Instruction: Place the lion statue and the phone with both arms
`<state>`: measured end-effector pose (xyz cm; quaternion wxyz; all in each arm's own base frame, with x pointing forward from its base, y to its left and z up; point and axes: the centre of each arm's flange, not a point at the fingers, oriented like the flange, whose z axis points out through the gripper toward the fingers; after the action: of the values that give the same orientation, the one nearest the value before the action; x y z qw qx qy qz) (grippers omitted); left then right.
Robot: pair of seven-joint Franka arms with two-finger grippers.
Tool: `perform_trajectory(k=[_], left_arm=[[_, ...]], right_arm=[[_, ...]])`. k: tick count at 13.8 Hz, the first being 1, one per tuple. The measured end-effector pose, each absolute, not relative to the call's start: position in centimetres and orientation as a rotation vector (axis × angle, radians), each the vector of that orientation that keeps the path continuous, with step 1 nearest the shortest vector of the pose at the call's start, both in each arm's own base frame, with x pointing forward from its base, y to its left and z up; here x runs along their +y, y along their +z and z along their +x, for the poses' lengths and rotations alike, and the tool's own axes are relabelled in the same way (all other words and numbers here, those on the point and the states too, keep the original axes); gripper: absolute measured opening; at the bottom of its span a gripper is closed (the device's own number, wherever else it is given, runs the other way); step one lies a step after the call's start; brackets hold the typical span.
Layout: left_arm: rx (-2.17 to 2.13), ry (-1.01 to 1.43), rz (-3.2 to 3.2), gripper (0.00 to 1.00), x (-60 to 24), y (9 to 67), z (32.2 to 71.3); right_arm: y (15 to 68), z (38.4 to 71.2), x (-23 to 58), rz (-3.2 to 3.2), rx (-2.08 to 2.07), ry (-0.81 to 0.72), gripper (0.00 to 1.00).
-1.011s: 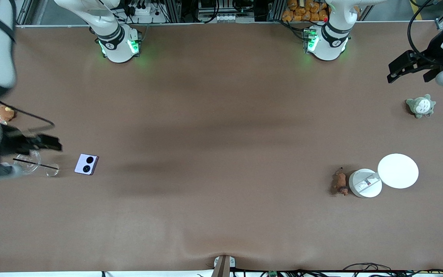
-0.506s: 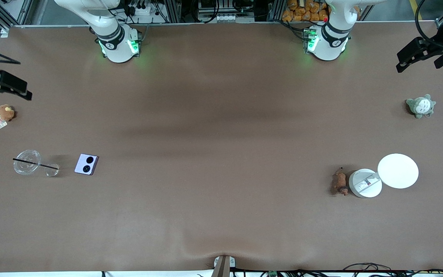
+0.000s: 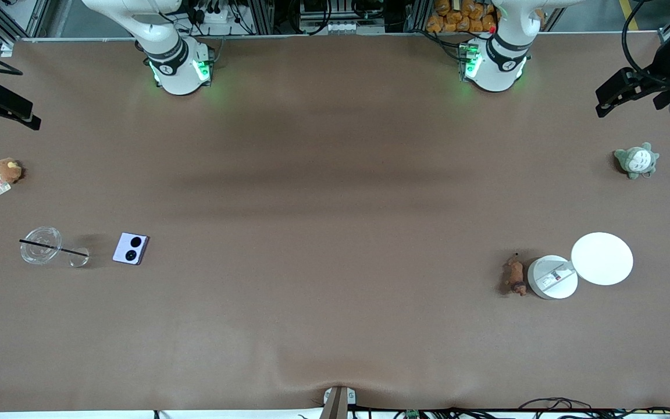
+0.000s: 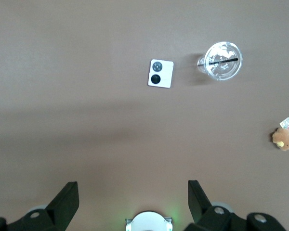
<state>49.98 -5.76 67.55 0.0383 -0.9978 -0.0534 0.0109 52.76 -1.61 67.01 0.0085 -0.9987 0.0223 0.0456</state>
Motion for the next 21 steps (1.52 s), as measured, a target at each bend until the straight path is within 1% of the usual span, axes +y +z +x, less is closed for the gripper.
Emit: perform_trajectory(k=[4,12,21], left_arm=[[-0.165,0.038,-3.060,1.00,-5.7,67.4,50.1],[-0.174,0.038,-3.060,1.00,-5.4,67.4,50.1],[-0.176,0.024,-3.062,1.00,-5.3,67.8,50.1]], right_arm=[[66.3,52.5,-1.4,-3.121,0.064,0.138,1.00],[67.5,52.0,-0.4,-3.111,0.038,0.064,1.00],[67.2,52.0,-0.4,-3.100,0.038,0.068,1.00]])
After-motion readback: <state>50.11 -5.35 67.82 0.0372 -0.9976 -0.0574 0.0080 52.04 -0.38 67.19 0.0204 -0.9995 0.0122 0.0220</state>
